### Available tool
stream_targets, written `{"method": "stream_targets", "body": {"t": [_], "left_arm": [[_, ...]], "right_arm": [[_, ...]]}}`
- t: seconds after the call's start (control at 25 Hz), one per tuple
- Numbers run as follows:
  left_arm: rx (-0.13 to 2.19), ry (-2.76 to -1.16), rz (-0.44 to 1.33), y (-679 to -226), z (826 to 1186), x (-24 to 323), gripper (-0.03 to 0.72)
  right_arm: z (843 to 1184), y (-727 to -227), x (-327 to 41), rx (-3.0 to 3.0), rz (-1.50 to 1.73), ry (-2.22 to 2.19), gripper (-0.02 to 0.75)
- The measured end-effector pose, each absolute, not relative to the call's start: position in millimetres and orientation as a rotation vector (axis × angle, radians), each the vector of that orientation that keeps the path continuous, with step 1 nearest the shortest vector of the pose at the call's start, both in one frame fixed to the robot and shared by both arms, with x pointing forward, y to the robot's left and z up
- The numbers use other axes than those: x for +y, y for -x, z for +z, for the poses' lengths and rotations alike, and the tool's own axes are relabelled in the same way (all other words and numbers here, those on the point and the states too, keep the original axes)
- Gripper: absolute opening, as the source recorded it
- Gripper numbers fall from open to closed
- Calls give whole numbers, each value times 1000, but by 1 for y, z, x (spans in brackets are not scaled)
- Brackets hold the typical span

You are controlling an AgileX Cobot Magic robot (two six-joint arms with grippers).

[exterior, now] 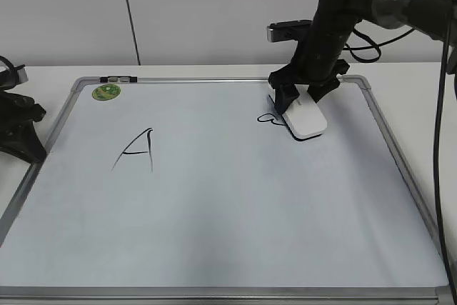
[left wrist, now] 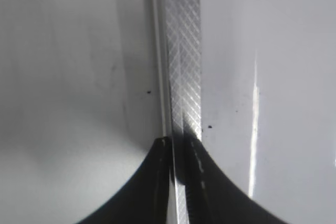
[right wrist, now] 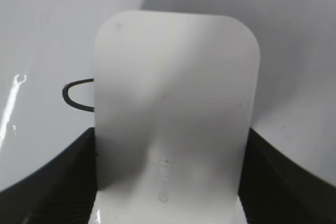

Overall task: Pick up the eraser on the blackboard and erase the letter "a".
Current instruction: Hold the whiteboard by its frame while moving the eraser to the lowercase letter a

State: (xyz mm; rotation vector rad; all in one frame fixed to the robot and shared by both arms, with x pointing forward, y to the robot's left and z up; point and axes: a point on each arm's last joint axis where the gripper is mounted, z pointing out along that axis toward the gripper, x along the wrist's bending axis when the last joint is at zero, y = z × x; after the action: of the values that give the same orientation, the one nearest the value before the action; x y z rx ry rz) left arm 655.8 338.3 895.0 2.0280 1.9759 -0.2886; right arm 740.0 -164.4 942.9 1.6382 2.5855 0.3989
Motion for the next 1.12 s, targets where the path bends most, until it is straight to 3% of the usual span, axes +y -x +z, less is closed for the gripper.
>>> {"method": "stream_targets", "body": {"t": [0.8,1.12], "left_arm": [[1976,-2027,-286,-656,895,338,47],[1976,-2027,-286,-656,895,338,48]], "right_arm": [[928,-744,-162,2600,399,-1654,537],[929,-733,-127,2652,367,-1536,537]]}}
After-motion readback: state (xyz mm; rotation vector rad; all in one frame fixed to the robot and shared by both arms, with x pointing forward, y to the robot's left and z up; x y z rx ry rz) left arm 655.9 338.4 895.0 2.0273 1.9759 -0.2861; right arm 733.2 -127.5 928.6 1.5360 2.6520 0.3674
